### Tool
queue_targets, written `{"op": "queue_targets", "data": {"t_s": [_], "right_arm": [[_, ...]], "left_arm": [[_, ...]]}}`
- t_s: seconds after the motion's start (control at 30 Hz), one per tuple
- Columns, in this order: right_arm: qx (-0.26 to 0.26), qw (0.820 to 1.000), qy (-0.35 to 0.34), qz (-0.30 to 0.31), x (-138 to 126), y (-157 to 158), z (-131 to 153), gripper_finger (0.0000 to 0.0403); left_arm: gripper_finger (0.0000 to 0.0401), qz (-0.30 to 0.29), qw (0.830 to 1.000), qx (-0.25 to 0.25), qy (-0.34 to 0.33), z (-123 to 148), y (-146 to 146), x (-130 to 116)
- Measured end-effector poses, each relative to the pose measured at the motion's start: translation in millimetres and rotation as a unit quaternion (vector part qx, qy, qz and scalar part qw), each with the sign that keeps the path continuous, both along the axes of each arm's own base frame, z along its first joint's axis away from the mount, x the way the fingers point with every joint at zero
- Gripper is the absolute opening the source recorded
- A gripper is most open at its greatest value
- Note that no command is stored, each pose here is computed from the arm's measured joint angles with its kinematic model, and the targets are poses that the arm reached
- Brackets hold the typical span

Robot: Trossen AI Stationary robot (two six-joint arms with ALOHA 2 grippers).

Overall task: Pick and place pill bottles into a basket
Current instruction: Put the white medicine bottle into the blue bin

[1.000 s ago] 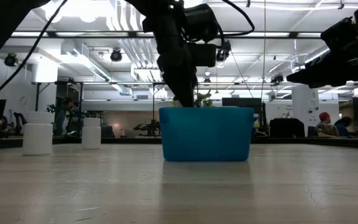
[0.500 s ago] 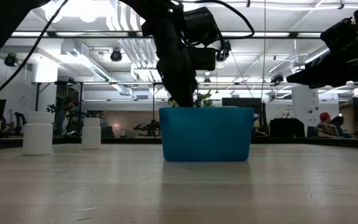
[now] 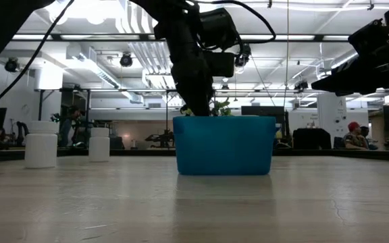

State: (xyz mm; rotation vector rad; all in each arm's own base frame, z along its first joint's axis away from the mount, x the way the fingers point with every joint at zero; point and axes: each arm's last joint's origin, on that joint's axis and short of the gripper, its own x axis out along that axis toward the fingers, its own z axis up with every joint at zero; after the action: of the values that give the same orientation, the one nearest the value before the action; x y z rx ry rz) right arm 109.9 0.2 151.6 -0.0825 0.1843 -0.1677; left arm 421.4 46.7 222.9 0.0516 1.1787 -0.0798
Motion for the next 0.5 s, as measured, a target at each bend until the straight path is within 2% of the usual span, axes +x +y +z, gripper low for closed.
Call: {"op": "queue_targets", "data": {"t_s": [0.5], "right_arm": [[0.0, 1.0, 0.0, 0.0, 0.0, 0.0, 0.0, 0.0008]], "left_arm": [[0.0164, 0.012, 1.0, -0.005, 0.0, 0.5, -0.3, 0.2]]}}
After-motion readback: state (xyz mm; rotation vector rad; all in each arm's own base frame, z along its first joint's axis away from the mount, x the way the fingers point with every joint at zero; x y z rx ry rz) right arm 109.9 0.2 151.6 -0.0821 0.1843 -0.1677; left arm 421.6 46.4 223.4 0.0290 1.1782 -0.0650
